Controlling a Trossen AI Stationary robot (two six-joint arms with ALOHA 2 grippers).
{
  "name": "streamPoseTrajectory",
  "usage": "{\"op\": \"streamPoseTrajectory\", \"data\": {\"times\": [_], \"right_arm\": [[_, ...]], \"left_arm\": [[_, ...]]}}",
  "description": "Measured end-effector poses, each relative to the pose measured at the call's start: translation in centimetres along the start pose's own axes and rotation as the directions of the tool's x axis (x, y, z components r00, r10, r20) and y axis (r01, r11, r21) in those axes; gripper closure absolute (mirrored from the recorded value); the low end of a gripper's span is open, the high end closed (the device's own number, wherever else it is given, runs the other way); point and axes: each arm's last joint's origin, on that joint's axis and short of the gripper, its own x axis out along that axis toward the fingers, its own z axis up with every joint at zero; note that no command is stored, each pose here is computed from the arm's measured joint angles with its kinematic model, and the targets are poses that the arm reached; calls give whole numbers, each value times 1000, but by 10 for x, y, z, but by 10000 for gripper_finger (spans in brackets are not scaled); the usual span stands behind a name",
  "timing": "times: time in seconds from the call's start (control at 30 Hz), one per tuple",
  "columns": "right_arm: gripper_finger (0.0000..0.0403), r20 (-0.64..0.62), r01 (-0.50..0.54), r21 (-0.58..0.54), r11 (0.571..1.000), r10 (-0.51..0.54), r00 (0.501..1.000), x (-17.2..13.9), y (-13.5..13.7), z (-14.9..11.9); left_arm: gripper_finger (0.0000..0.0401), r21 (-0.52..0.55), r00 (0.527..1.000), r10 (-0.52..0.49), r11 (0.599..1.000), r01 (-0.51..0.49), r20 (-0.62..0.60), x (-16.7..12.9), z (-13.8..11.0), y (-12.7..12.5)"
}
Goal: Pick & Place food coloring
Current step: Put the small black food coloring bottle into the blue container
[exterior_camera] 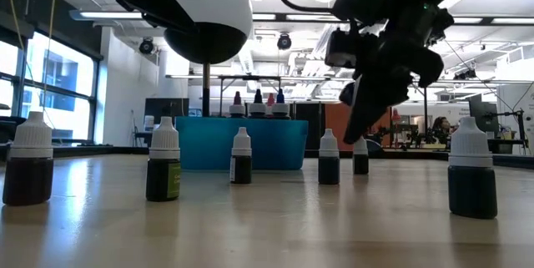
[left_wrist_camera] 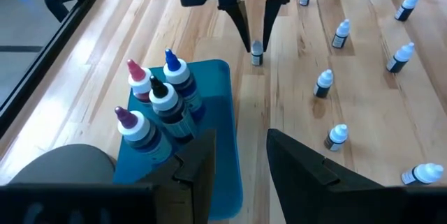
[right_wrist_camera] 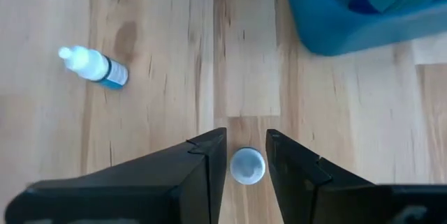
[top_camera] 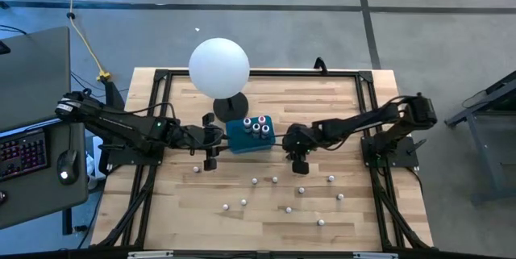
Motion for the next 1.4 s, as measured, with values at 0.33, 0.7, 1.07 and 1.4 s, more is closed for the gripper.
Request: {"op": "streamPoseTrajectory", "data": {"times": [0.33,0.7,1.07,1.4], "right_arm": [[308,-61,8,30,1000,-7,998,11,-1,-6],[308,-96,20,71,997,-13,995,17,-2,-10],[327,-98,70,173,982,-53,994,18,-4,-14],[330,158,-82,175,981,54,986,10,3,24]], "left_arm": [[274,0,1000,1,1000,-1,1,0,0,0],[274,0,1000,2,1000,-2,1,0,0,0],[274,0,1000,2,1000,-2,1,0,0,0],[274,33,1000,1,999,-1,1,0,0,0]]}}
